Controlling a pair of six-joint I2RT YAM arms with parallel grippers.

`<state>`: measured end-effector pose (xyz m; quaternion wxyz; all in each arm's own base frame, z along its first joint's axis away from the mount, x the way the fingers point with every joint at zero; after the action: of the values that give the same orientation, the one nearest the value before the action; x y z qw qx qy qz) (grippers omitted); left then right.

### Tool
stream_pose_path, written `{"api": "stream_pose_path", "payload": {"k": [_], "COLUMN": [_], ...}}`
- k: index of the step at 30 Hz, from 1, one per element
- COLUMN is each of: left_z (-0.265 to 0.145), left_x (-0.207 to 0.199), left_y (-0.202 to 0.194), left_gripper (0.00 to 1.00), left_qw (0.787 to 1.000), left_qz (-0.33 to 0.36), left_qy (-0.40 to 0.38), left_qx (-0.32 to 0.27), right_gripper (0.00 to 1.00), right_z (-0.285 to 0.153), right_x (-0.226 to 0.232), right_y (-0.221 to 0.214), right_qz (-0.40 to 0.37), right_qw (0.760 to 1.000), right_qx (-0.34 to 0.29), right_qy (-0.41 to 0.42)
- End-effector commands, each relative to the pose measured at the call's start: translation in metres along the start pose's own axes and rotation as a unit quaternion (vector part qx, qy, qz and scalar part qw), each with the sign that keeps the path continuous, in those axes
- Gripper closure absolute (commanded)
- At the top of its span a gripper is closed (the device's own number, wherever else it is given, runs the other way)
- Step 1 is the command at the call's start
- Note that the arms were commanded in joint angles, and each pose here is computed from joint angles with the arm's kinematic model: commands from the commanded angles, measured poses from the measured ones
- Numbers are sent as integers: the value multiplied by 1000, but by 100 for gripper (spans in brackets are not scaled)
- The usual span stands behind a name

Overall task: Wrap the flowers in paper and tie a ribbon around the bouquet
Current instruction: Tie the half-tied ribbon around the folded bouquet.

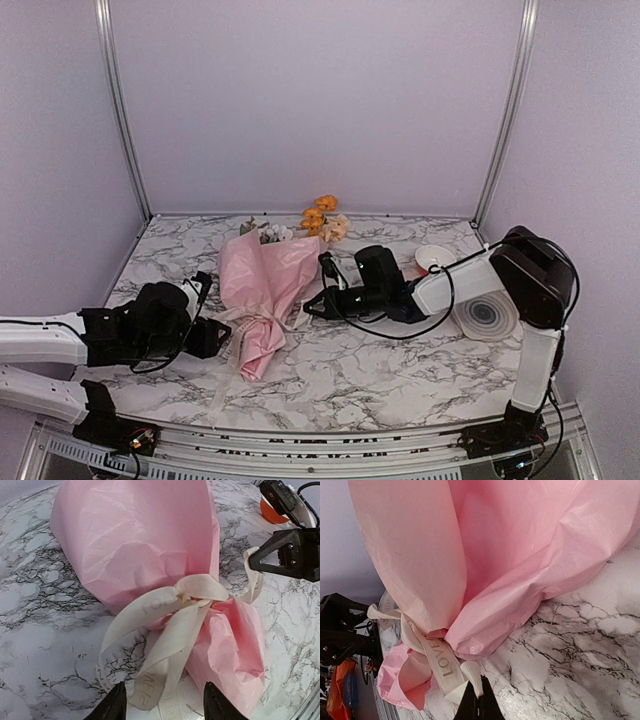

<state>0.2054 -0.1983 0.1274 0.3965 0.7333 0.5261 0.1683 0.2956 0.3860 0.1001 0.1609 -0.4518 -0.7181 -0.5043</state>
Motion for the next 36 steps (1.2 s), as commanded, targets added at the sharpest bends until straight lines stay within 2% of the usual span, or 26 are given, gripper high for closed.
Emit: {"api": "stream_pose_path", "payload": {"k": [1,4,6,7,9,10,12,14,16,18,19,22,25,28,30,33,34,36], "left_z": [-9,-9,-14,-17,-24,-24,-11,4,15,22,26,38,49,57,57,52,51,49], "left_x": [10,14,22,29,31,24,6,-9,-8,-10,-9,-1,4,0,-10,-14,-13,-11], "left_y": [-29,-32,-14,-2,16,18,1,-26,-41,-47,-49,-55,-64,-62,-60,-62,-63,-59], "left_gripper": [39,23,19,21,38,47,56,60,55,40,37,36,38,53,61,65,71,91], "left_qw": [998,998,997,995,994,996,1000,997,995,993,991,987,985,984,981,979,979,982], "left_qz": [-25,-38,-38,-41,-27,-16,1,1,2,-9,-24,-55,-39,-33,-36,-42,-41,-39], "left_qy": [35,45,71,89,102,83,20,-33,-32,-48,-61,-74,-60,-68,-101,-123,-122,-114], "left_qx": [37,37,9,-3,-19,-14,16,66,97,111,116,132,157,162,163,159,156,144], "right_gripper": [100,100,100,100,100,100,100,100,100,100,100,100,100,100,100,100,100,100], "right_z": [11,12,12,12,11,10,10,11,13,13,13,13,12,12,12,12,13,14], "right_x": [7,9,10,11,12,13,14,16,17,18,18,20,20,21,21,19,19,18], "right_y": [1,-1,-1,-1,1,1,2,4,5,5,5,4,5,6,6,6,6,5], "right_qz": [-3,-4,-5,-6,-8,-9,-9,-11,-12,-13,-13,-16,-17,-18,-18,-18,-19,-18], "right_qw": [1000,1000,1000,1000,1000,1000,1000,1000,1000,1000,1000,1000,1000,1000,1000,1000,1000,1000], "right_qx": [9,11,11,10,9,8,5,2,4,3,3,5,2,0,1,0,1,3], "right_qy": [13,16,17,17,17,17,17,22,22,24,23,25,23,24,23,21,21,20]}}
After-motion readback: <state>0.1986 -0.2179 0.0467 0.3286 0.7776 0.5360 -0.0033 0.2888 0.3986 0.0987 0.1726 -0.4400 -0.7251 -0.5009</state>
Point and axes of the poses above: each gripper's point midway between its finger pads, its own z axis out along the fingers, its own x axis along the line the jaws close on, y = z × x, the point moved 3 cm from there along -z, back along the fingers, and after that the axes turned 1 degree about z, right-handed, at the moved point
